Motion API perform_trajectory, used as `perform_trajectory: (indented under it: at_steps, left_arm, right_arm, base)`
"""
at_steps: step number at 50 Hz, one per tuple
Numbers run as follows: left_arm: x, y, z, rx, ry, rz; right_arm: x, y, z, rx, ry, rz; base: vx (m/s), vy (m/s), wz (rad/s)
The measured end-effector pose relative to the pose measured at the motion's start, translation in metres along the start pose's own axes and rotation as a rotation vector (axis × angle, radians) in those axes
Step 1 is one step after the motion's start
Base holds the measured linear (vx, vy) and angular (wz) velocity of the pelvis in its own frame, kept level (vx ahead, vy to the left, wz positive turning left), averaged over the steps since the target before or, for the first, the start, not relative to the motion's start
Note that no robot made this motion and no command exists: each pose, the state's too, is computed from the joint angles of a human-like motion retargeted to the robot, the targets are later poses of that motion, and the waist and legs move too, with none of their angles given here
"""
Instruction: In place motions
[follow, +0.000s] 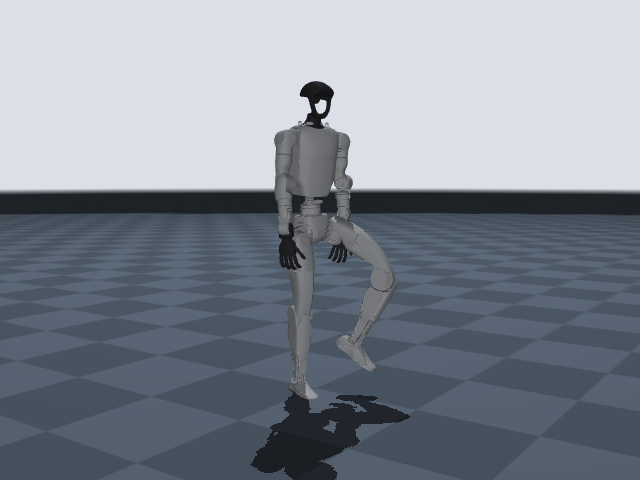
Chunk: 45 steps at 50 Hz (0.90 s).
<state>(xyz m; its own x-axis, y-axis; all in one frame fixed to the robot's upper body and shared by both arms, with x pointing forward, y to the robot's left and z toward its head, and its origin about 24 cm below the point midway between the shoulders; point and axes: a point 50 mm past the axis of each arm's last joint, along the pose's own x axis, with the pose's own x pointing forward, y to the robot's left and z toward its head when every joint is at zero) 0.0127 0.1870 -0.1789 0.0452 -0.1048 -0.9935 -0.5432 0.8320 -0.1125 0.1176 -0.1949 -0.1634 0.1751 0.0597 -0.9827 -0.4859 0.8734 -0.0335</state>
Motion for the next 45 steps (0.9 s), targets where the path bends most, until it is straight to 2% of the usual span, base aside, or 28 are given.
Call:
perform_trajectory:
  at_steps: [5,13,17,25,33,38,45]
  left_arm:
    - [-0.003,0.01,-0.014,-0.073,0.046,-0.016]
    - [-0.009,0.037,-0.033,0.003,0.129,0.074]
    - [-0.009,0.037,-0.036,-0.027,0.122,0.076]
    - [-0.009,0.045,-0.041,-0.056,0.072,0.127]
    - [-0.006,0.031,-0.011,0.009,0.022,0.11]
    - [-0.006,0.004,0.038,0.092,-0.076,0.071]
    - [-0.011,0.002,0.063,0.196,-0.124,0.085]
  right_arm:
    - [-0.001,-0.005,0.018,-0.029,-0.059,-0.036]
    - [0.001,0.01,0.031,-0.03,-0.117,0.018]
    - [0.003,0.017,0.009,-0.016,-0.071,0.027]
    - [0.0,0.039,-0.072,0.036,0.167,0.077]
    - [-0.014,0.048,-0.13,0.136,0.35,0.079]
    - [-0.009,0.041,-0.111,0.237,0.272,0.048]
    - [-0.006,0.038,-0.099,0.113,0.248,0.08]
  base:
    - [0.02,-0.09,-0.69]
    - [0.03,0.0,-0.26]
    - [0.1,0.06,0.23]
    - [0.17,0.07,0.16]
    - [0.14,0.11,0.67]
    - [-0.28,0.17,-0.24]
    - [-0.12,0.07,-0.02]
